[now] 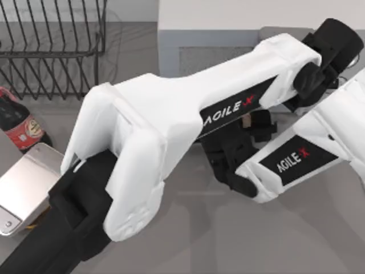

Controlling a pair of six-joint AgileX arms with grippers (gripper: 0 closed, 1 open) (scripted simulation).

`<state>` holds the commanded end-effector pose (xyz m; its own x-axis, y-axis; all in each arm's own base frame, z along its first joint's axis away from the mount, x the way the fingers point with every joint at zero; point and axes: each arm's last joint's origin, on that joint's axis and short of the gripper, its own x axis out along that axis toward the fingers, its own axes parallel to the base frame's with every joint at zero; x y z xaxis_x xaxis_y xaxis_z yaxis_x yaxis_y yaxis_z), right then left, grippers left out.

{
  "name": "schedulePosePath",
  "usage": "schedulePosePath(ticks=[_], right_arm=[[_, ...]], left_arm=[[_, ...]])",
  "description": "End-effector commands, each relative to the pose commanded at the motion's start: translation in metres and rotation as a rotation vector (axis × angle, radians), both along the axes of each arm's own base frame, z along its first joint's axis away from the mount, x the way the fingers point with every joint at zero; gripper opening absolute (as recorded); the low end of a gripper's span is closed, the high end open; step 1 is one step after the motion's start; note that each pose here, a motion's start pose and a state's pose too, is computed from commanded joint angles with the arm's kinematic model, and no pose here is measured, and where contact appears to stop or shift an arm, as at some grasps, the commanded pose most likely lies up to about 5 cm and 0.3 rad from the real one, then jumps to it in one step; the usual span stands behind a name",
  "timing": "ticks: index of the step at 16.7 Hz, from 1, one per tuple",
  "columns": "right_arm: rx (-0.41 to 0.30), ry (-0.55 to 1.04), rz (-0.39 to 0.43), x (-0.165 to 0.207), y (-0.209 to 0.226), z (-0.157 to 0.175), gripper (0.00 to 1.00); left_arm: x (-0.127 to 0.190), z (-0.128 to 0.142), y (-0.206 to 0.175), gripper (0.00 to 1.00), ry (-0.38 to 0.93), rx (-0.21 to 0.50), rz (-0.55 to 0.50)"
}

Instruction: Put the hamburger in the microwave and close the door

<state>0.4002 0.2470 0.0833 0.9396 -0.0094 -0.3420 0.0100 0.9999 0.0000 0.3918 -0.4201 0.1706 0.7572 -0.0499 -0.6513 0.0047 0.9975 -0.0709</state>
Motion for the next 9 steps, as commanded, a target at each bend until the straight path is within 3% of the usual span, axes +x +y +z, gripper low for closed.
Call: schedulePosePath(ticks=[9], right_arm=[[0.000, 0.000, 0.000, 0.000, 0.000, 0.000, 1.00]], left_arm=[[0.033, -0.007, 0.016, 0.00, 0.004, 0.005, -0.004]])
